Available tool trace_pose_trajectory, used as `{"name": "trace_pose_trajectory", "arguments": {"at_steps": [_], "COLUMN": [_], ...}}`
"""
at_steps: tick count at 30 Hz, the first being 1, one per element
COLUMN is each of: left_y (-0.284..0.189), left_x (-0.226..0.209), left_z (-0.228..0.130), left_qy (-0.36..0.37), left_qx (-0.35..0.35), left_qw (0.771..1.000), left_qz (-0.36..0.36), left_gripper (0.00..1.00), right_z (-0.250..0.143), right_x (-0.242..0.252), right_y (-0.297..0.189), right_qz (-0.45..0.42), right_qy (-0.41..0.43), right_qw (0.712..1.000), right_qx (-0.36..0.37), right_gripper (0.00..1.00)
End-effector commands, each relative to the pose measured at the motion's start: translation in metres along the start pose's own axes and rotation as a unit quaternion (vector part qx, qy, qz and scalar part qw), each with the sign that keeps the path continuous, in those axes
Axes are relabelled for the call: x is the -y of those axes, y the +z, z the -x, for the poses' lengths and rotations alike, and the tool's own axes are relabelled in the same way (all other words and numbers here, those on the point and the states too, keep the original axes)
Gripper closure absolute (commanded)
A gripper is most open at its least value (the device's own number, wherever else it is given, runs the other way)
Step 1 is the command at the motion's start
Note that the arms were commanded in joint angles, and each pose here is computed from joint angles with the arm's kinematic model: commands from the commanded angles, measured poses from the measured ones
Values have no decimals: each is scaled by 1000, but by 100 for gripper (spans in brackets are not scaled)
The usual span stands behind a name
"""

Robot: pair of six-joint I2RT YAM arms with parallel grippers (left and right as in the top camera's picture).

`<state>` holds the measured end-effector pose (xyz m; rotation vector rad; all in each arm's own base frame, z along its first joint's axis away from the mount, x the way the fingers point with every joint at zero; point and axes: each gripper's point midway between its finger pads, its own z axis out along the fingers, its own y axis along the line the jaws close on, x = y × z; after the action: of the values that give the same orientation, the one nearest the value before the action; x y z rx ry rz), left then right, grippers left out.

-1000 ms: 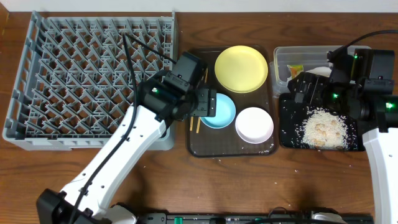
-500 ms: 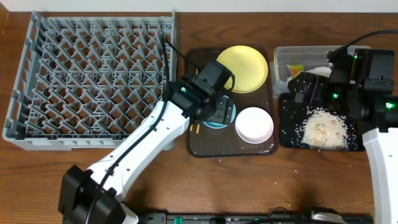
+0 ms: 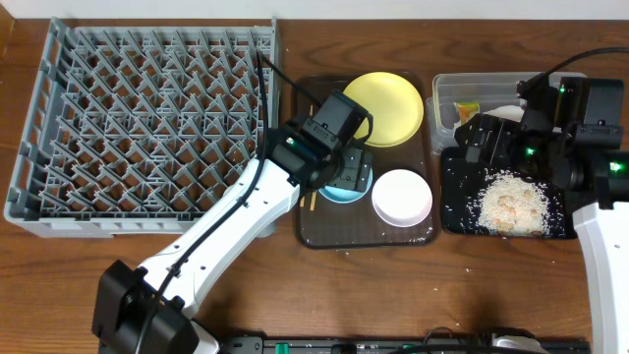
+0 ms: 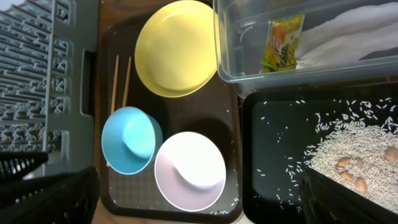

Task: Sort waste into correct bins and load items into the dishwasher
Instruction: 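Lower the left gripper over the blue bowl rim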

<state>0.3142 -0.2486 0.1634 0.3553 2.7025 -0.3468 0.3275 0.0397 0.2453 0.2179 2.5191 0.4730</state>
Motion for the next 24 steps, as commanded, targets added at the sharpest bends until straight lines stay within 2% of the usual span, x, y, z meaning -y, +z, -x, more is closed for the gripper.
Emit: {"name": "trace_pose_trajectory", "arguments": {"at_steps": [1, 4, 9, 16, 24], "left_y": [1, 6, 34, 67, 102], "left_x": [-10, -11, -31, -68, -72], "left_z": [16, 31, 41, 36, 16], "left_qy": [54, 97, 118, 92, 76], "left_qx": [32, 54, 46, 2, -51], "left_qw": [998, 993, 991, 994, 995], "left_qz": [31, 31, 47, 67, 33], "left_gripper": [16, 16, 16, 16, 16], "right_z": [6, 6, 6, 6, 6], "right_x": [-2, -2, -2, -2, -2], "right_y": [-7, -7, -7, -7, -7], "right_qz": [0, 0, 0, 0, 0], "right_qy": [2, 2, 2, 2, 2], "right_qw": [1000, 1000, 1000, 1000, 1000], "right_qx": [13, 13, 13, 13, 13], "right_gripper": [1, 1, 1, 1, 1]}}
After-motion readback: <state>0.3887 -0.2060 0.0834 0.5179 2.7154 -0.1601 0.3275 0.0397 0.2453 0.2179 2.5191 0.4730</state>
